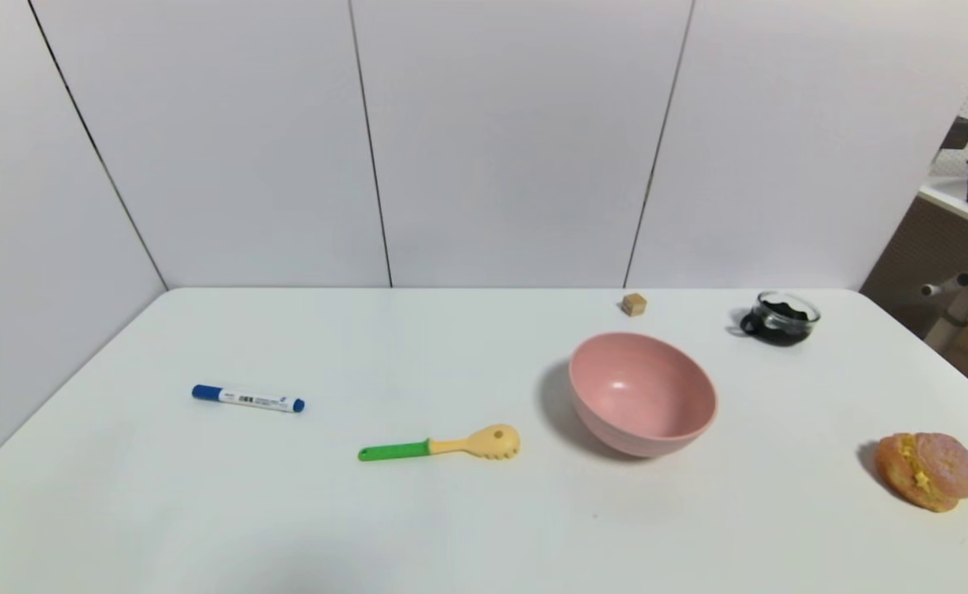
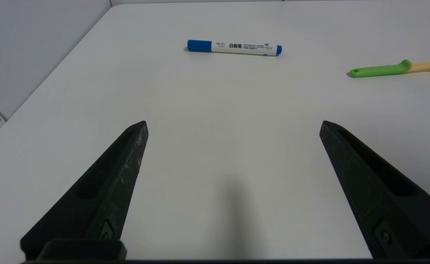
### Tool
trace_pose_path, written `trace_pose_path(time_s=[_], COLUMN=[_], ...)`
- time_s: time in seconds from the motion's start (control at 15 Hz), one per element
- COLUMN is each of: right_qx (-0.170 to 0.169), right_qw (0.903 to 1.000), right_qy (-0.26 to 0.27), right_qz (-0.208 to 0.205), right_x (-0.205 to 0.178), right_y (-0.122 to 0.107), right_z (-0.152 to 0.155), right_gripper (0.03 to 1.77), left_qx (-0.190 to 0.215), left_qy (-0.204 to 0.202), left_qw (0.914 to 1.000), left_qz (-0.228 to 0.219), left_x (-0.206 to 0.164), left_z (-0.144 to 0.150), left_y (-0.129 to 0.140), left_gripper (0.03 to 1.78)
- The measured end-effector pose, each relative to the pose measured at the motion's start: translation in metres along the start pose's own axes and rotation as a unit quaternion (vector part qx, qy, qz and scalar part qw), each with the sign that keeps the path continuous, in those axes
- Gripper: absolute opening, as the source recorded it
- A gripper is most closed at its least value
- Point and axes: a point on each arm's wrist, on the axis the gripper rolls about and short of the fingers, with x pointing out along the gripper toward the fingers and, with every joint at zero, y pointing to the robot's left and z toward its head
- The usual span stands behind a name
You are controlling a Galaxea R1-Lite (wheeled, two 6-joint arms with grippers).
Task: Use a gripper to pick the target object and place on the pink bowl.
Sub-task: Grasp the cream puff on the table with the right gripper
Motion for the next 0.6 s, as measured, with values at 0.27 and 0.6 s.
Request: trace_pose_path(time_s=[0.27,0.6], right_qx=[-0.001,-0.006], right_qw=[1.0,1.0], right_qy=[-0.001,-0.001], right_qz=[0.0,0.002], right_x=[0.0,0.01], right_y=[0.0,0.003], right_z=[0.001,0.03], right_gripper=[1.7,1.7], left_qx=[0.0,0.0], left_qy=[0.0,0.0], left_qw=[1.0,1.0], left_qz=[0.0,0.0], left_x=[0.0,0.0], left_z=[0.0,0.0], left_y=[0.0,0.0], left_gripper=[1.69,1.69])
